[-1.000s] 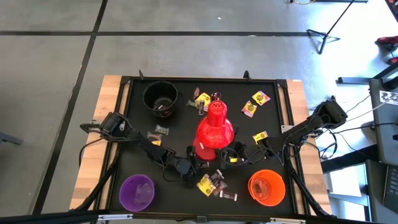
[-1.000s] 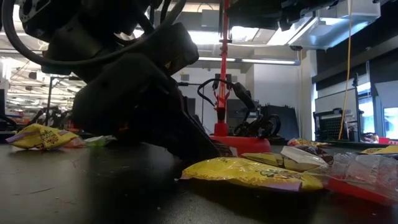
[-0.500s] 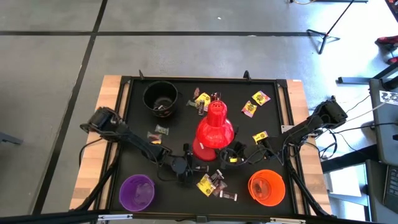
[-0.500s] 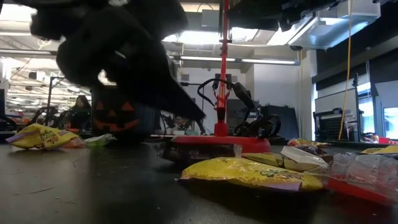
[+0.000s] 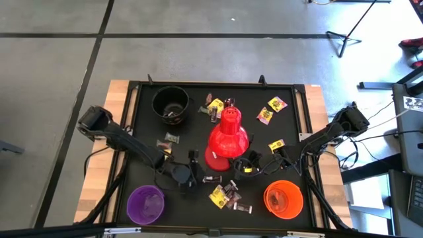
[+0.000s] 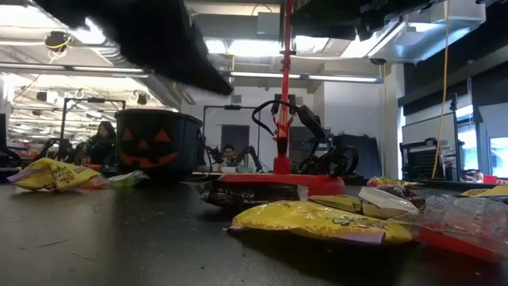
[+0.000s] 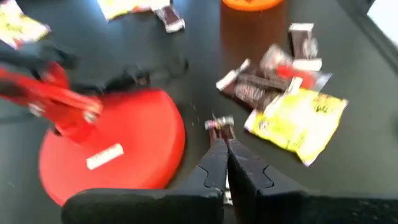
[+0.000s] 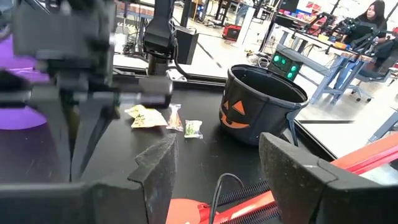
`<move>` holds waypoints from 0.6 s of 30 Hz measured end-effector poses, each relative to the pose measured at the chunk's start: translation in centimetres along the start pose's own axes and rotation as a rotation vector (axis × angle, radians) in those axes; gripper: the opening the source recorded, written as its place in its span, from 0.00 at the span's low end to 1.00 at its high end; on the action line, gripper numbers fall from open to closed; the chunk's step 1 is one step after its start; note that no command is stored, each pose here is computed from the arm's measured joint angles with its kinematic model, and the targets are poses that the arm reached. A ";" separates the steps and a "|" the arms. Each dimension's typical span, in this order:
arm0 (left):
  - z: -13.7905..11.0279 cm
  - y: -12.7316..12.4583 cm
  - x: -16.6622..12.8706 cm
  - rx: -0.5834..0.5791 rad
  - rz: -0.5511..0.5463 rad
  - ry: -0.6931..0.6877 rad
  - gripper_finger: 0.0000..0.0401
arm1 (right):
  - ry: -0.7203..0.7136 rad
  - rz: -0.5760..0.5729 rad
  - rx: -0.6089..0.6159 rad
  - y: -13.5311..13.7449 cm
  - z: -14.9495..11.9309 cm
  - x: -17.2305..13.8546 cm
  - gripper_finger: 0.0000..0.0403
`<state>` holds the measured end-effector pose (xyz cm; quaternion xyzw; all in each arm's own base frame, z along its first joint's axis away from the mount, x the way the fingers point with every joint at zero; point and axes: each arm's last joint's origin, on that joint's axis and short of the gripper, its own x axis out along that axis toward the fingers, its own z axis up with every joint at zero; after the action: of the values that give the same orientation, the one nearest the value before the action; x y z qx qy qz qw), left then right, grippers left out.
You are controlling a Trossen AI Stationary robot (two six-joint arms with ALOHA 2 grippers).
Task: Organize candy in baskets
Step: Put the brown chocolate bar into the black bucket
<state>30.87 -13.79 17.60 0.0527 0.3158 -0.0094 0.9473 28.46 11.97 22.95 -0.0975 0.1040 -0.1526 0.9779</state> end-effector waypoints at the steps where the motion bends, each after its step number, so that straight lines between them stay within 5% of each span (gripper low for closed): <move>1: -0.4 -0.1 0.5 -0.001 0.003 0.017 0.03 | 0.000 0.000 0.000 0.0 0.0 0.0 0.56; 11: -3.1 -0.9 5.5 -0.071 -0.029 -0.006 0.33 | 0.000 0.000 0.000 0.0 0.0 0.0 0.56; 18: -4.6 0.1 7.4 -0.135 0.007 0.049 0.37 | 0.001 0.000 -0.001 0.0 0.0 0.0 0.56</move>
<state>34.03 -13.13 9.49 -0.0102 0.3385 0.0163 0.9408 28.46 11.97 22.94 -0.0979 0.1044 -0.1526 0.9779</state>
